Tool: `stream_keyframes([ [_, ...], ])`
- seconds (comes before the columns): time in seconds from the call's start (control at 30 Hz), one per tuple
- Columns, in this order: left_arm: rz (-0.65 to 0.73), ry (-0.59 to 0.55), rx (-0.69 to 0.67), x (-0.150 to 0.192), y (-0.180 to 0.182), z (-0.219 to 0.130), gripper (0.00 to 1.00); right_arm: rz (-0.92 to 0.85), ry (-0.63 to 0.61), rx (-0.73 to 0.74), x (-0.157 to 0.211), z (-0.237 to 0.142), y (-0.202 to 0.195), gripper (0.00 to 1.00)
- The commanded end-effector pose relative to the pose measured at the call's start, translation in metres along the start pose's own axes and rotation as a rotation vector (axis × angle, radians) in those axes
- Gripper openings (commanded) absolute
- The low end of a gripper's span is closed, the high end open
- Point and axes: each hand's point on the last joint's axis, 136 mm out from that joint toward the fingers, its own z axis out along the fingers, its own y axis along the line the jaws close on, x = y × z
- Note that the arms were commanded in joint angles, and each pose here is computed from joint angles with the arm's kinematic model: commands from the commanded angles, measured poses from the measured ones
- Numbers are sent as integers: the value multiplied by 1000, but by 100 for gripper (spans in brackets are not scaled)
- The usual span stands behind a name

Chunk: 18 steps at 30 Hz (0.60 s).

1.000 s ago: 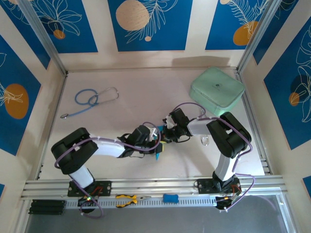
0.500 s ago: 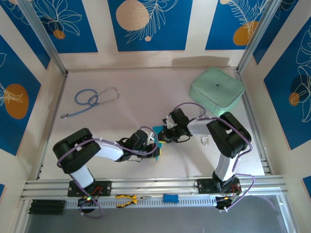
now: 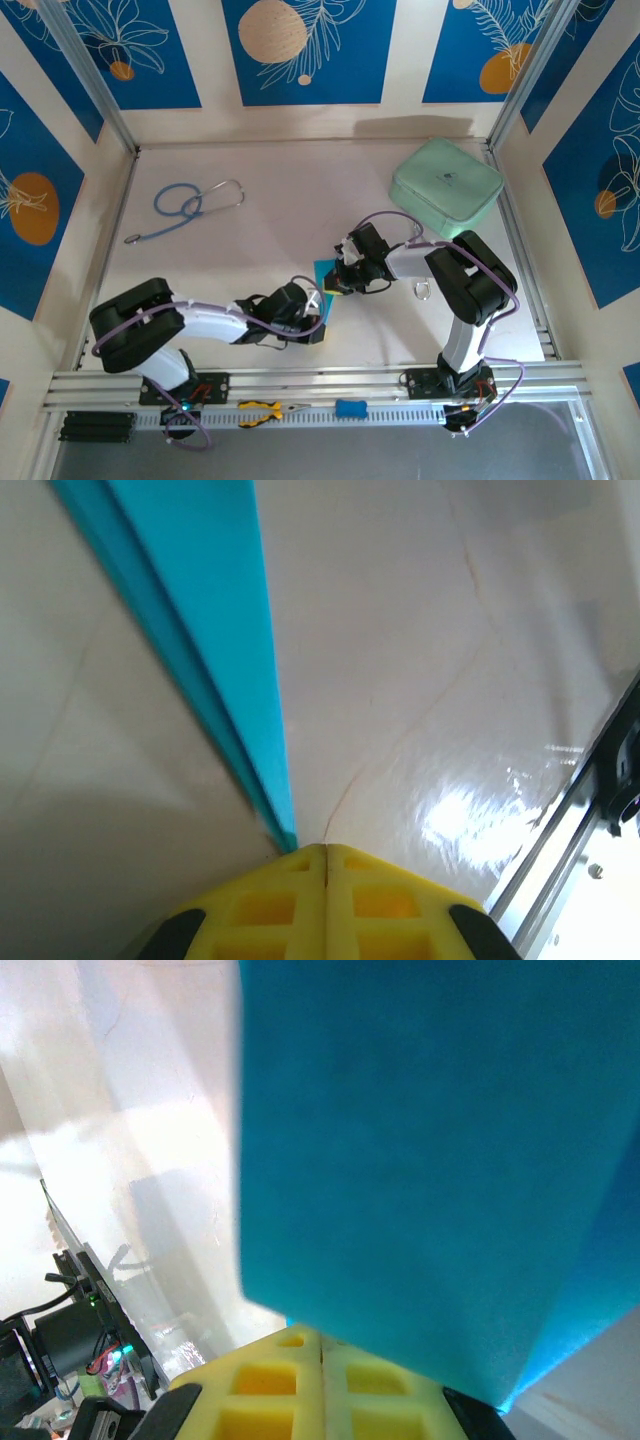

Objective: Fold a paper plane with a square sheet of paper (pick it up from the middle)
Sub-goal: Fold the wing for the fifth time at the center of the table.

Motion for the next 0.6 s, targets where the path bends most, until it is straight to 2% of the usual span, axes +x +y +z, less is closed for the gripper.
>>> stream_keyframes([
  [0.0, 5, 70, -132, 26, 31, -12, 0, 146, 53, 252, 30, 9, -71, 6],
  [0.23, 57, -105, -45, -23, -8, -37, 1, 173, 33, 245, 30, 4, -65, 6],
  [0.43, 1, -181, 93, -64, -30, -30, 3, 225, 19, 244, 37, 5, -56, 6],
  [0.57, -11, -203, 83, -79, -30, -18, 4, 276, 12, 244, 39, 6, -55, 6],
])
